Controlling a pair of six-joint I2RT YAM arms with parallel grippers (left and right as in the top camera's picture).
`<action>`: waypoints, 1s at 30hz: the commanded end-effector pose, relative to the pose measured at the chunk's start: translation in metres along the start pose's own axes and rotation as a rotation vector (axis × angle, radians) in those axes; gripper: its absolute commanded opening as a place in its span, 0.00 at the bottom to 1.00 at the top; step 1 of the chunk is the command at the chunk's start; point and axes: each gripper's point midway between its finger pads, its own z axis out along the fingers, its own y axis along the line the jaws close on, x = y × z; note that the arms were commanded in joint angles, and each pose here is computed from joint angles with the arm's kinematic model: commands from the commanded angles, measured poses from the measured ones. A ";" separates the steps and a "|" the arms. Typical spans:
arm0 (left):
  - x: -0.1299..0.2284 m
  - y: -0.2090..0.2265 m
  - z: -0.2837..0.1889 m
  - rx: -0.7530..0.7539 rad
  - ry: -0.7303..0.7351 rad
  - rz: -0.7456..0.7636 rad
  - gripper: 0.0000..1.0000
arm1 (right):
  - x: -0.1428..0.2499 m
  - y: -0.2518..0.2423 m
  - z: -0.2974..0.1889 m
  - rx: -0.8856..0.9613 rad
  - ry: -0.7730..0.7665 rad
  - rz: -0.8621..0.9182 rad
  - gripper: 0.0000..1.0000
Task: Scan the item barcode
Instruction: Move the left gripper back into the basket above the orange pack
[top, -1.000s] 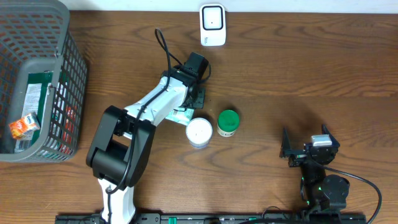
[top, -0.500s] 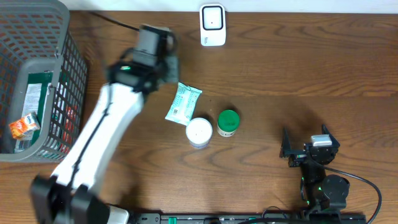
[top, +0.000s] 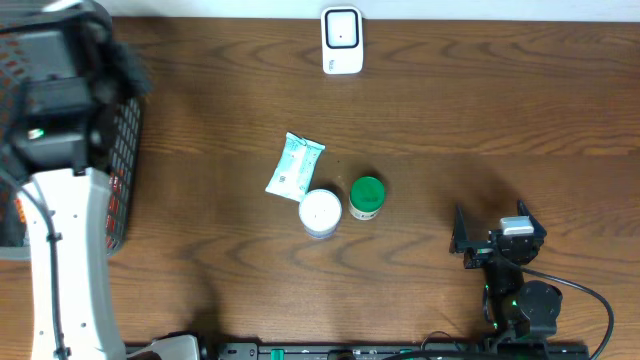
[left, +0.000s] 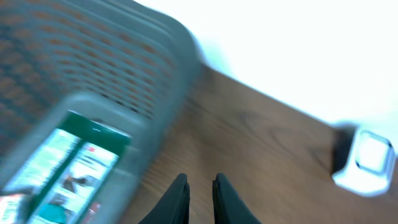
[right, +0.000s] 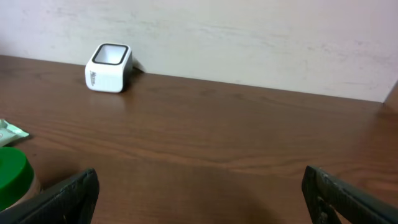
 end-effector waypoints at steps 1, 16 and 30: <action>-0.018 0.031 -0.005 -0.065 -0.047 -0.031 0.15 | 0.001 0.000 0.000 0.001 0.003 0.012 0.99; -0.077 0.127 -0.022 -0.232 -0.271 -0.159 0.07 | 0.001 0.000 0.000 0.001 0.004 0.012 0.99; -0.098 0.140 -0.028 -0.290 -0.178 -0.099 0.07 | 0.001 0.000 0.000 0.001 0.004 0.012 0.99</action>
